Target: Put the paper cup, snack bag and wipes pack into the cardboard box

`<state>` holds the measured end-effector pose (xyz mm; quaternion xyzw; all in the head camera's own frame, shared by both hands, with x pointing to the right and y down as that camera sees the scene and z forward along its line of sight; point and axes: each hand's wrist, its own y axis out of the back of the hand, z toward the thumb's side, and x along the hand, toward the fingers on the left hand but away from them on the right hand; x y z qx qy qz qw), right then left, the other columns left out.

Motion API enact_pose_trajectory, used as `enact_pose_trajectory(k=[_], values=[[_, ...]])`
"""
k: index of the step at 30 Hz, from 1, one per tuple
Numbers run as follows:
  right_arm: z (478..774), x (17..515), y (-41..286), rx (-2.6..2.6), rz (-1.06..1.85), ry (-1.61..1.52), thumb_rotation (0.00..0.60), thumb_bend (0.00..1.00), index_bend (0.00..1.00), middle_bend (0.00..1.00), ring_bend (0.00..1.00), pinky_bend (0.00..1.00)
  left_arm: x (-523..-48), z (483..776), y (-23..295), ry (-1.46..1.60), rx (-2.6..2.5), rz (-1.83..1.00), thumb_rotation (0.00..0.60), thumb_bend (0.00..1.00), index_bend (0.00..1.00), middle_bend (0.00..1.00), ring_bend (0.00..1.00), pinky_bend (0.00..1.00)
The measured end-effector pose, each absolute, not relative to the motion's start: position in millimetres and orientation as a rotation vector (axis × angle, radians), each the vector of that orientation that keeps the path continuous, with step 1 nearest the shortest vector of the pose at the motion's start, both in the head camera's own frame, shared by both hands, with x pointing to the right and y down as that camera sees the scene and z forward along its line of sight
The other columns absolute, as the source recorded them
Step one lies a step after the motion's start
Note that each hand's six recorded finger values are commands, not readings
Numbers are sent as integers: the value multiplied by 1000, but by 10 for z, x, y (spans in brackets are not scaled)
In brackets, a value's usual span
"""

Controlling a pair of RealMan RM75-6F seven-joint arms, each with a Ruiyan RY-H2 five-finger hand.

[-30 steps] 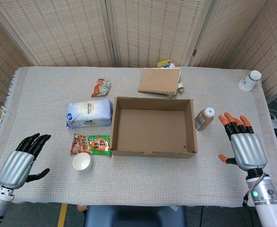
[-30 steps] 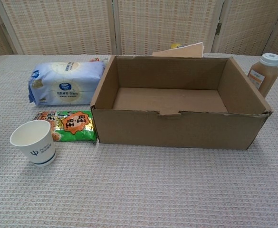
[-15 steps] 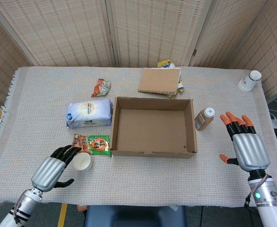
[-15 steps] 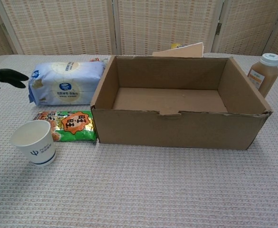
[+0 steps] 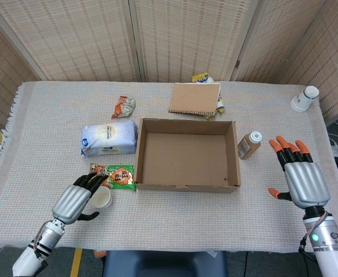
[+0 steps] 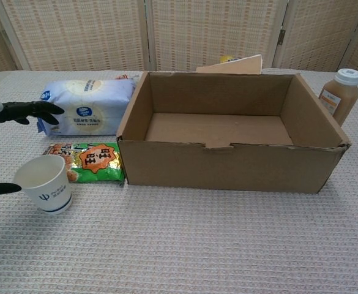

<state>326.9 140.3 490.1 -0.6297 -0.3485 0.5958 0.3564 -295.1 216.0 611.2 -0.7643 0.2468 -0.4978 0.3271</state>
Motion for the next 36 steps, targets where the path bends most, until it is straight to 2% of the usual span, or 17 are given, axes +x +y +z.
enact_pose_trajectory(k=[10, 16, 27, 36], values=[[4892, 3274, 1401, -1628, 1538, -902, 600, 44, 66, 0, 0, 0, -3060, 6360, 2188, 594, -1929, -1383, 600, 184, 48, 121, 65, 195], [4898, 3278, 1398, -1626, 1540, -902, 600, 44, 66, 0, 0, 0, -3059, 6402, 2211, 603, -1955, -1401, 600, 184, 42, 162, 116, 222], [4904, 3297, 1385, -1621, 1547, -905, 600, 44, 66, 0, 0, 0, -3042, 6488, 2218, 607, -1975, -1406, 600, 184, 54, 169, 122, 231], [4915, 3311, 1377, -1617, 1555, -906, 600, 44, 66, 0, 0, 0, -3020, 6539, 2209, 609, -1975, -1401, 600, 193, 147, 233, 172, 266]])
